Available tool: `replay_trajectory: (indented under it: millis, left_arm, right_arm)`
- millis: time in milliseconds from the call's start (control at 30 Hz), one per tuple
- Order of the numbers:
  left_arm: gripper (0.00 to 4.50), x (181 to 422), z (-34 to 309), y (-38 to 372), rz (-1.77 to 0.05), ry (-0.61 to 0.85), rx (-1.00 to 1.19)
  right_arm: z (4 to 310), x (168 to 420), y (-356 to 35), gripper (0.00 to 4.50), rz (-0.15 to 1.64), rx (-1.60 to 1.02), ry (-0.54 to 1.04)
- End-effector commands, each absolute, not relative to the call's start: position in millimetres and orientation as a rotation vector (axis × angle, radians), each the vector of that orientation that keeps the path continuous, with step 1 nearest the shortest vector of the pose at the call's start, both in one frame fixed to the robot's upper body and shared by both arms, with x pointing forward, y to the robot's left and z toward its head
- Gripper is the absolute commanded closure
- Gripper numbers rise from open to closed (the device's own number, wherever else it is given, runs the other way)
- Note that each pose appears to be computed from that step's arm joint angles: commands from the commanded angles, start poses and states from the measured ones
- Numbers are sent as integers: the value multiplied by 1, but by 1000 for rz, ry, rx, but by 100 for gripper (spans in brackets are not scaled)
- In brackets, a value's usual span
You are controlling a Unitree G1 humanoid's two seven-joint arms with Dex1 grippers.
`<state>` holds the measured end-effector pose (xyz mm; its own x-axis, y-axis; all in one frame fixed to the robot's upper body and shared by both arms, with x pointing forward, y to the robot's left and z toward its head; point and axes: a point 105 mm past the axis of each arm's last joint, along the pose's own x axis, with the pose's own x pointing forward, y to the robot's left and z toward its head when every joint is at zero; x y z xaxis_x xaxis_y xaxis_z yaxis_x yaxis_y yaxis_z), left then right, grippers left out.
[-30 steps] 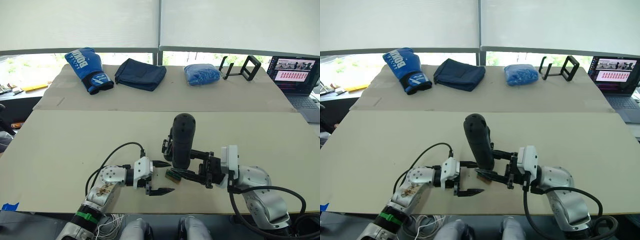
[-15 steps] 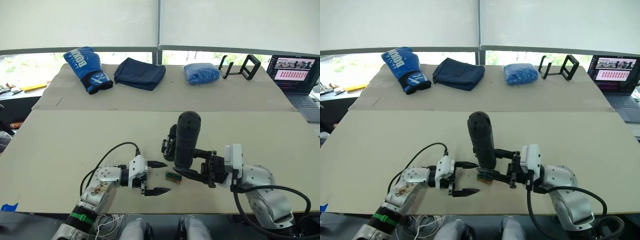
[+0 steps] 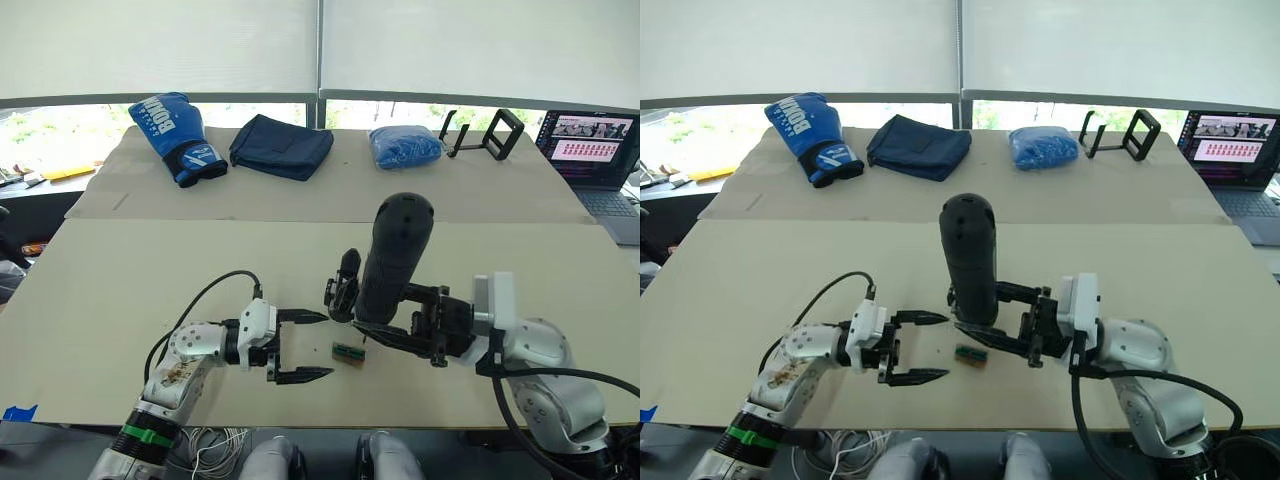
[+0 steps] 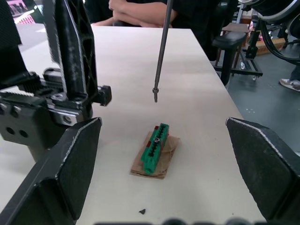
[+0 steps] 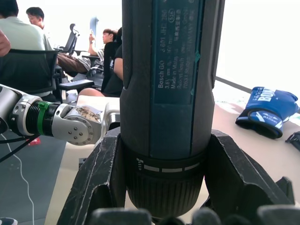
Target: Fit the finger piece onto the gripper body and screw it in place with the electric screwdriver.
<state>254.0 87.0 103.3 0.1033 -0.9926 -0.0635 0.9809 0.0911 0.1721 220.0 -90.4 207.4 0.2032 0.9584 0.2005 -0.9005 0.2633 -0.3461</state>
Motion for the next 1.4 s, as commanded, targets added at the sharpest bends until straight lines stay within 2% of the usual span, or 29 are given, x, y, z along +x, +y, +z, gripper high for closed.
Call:
replay_trajectory:
  millis: [33,300,800,1100,1400]
  left_arm:
    - [0,253,123,91,-1475,-134,196]
    - [0,257,140,107,-1424,-134,163]
    - [0,288,163,122,-1253,-171,28]
    - [0,297,162,128,-1226,-155,67]
    - [0,297,157,126,-1251,-134,66]
  right_arm:
    - [233,211,-93,259,1308,-184,-511]
    - [254,215,-103,259,1274,-165,-539]
    - [279,250,-125,259,1148,-149,-590]
    - [289,259,-114,259,1179,-48,-594]
    - [291,268,-99,259,1193,-14,-591]
